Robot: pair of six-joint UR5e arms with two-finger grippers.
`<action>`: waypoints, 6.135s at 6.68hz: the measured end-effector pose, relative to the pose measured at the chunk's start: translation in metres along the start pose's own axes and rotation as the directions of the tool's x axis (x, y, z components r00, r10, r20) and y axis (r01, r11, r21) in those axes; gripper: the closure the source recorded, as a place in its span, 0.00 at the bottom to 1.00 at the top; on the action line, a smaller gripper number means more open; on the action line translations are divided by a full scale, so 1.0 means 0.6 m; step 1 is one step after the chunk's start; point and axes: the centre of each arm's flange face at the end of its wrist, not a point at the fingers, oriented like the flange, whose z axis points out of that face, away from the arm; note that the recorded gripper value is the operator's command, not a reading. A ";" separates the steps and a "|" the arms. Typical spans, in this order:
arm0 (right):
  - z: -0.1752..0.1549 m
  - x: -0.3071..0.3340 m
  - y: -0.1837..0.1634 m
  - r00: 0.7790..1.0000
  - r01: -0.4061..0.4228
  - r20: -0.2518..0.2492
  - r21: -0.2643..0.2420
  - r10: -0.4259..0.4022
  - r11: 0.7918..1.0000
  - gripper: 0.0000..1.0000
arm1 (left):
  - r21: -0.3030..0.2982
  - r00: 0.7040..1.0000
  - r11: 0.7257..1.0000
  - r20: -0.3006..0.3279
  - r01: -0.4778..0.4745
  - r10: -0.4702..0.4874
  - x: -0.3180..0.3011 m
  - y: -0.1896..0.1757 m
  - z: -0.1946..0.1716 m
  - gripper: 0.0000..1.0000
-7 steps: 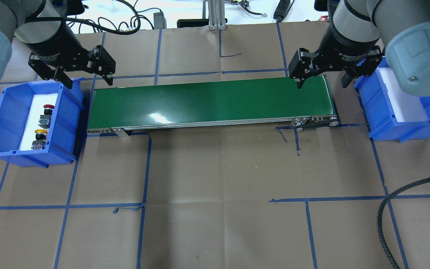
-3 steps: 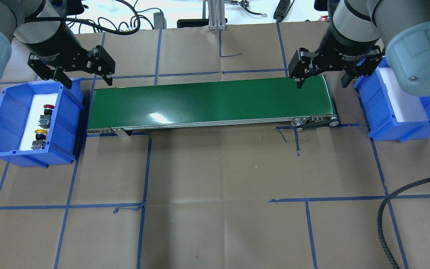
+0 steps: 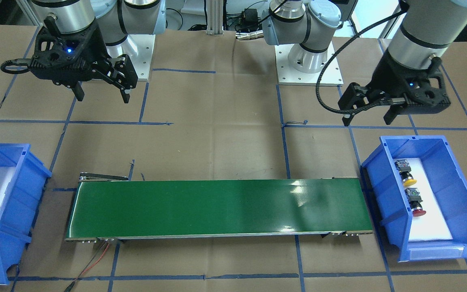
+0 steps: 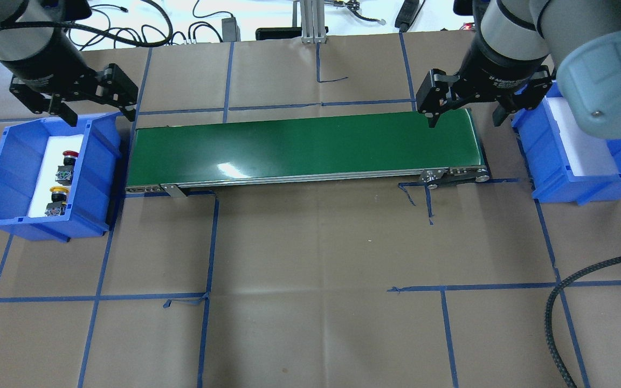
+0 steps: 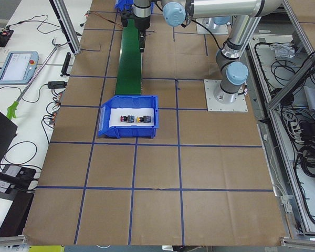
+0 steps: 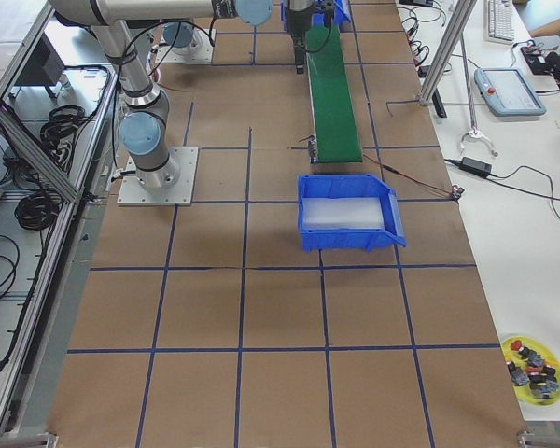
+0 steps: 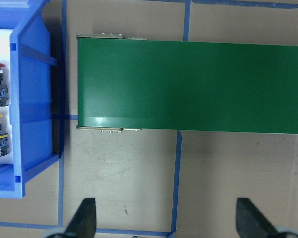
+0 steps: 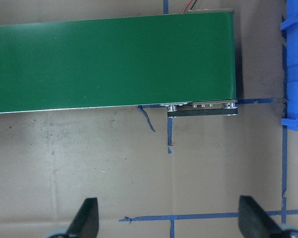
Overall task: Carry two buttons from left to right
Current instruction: 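Move the left gripper over the bin toward the yellow button, then lower the left gripper and grasp the yellow push-button, lift it, then carry the yellow button to the conveyor's near end with left gripper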
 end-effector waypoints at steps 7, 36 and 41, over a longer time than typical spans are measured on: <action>-0.001 0.000 0.001 1.000 0.000 0.000 0.002 0.000 1.000 0.00 | -0.026 1.000 1.000 -0.002 -0.013 0.013 -0.382 -0.016 0.127 0.00; -0.002 0.000 -0.002 1.000 -0.003 0.002 0.004 0.003 1.000 0.00 | -0.035 0.995 0.995 0.011 -0.096 0.096 -0.169 -0.164 0.121 0.94; -0.002 0.000 -0.002 1.000 -0.003 0.002 0.004 0.003 1.000 0.00 | -0.091 0.999 0.994 -0.008 -0.053 0.052 0.029 -0.142 0.297 0.94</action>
